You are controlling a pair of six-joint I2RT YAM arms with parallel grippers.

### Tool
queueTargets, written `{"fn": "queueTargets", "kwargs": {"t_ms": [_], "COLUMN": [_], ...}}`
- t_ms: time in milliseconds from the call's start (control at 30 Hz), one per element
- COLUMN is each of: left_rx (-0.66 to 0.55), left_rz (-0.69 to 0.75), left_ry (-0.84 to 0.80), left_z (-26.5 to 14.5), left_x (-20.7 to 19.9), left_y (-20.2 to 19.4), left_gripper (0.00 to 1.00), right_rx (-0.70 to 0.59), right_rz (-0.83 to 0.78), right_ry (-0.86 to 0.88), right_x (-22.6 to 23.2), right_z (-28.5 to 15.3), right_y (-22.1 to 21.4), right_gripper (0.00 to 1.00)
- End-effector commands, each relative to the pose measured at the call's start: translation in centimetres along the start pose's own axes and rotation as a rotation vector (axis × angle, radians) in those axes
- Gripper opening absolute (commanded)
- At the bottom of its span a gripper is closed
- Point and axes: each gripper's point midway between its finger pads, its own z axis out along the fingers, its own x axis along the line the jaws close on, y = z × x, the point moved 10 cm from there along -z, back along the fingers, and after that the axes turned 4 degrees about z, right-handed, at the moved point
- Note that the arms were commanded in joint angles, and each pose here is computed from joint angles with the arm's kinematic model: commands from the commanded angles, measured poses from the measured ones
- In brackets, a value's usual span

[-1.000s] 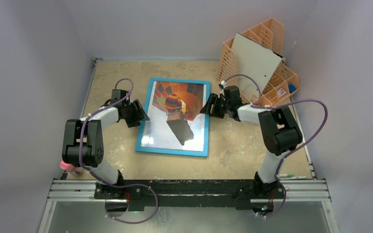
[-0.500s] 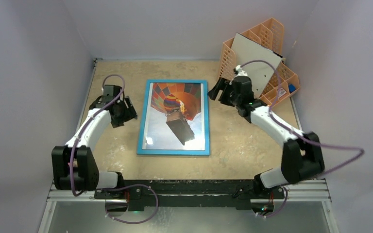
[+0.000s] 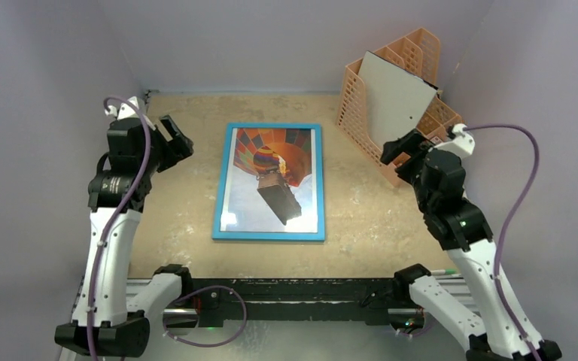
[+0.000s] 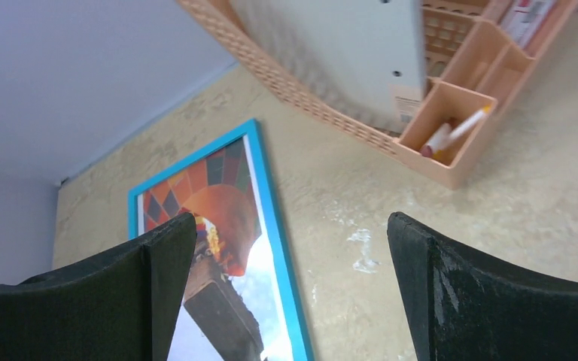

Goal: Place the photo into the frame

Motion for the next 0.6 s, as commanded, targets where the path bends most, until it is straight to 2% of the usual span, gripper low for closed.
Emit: {"fn": "queueTargets", "kwargs": {"t_ms": [0,100,267,567], "left_rx": [-0.019,-0.071,-0.167,-0.169], "left_rz": [0.001,-0.007,-0.031,-0.035], "left_ry": [0.022,0.047,0.109,0.122], "left_z": [-3.4,-5.6,-9.2,-10.5], "left_x": [0.2,0.7,1.8,2.1], "left_y": [0.5,0.5,0.1,0.0], "left_gripper": [0.79,0.8,0.84,0.9], "right_rx": [-0.069,-0.138,-0.218,-0.217], "right_rz": [0.054,0.119,0.136,0.128], "right_ry": [-0.174,-0.218,-0.23,-0.227], "right_x": [-2.2,-3.2,-4.1,-4.1], "right_z": [-3.8,-6.1,-8.9,-9.5], "right_y": [1.7,2.7,4.4,4.7], "right_gripper": [0.99,0.99,0.99,0.99]}}
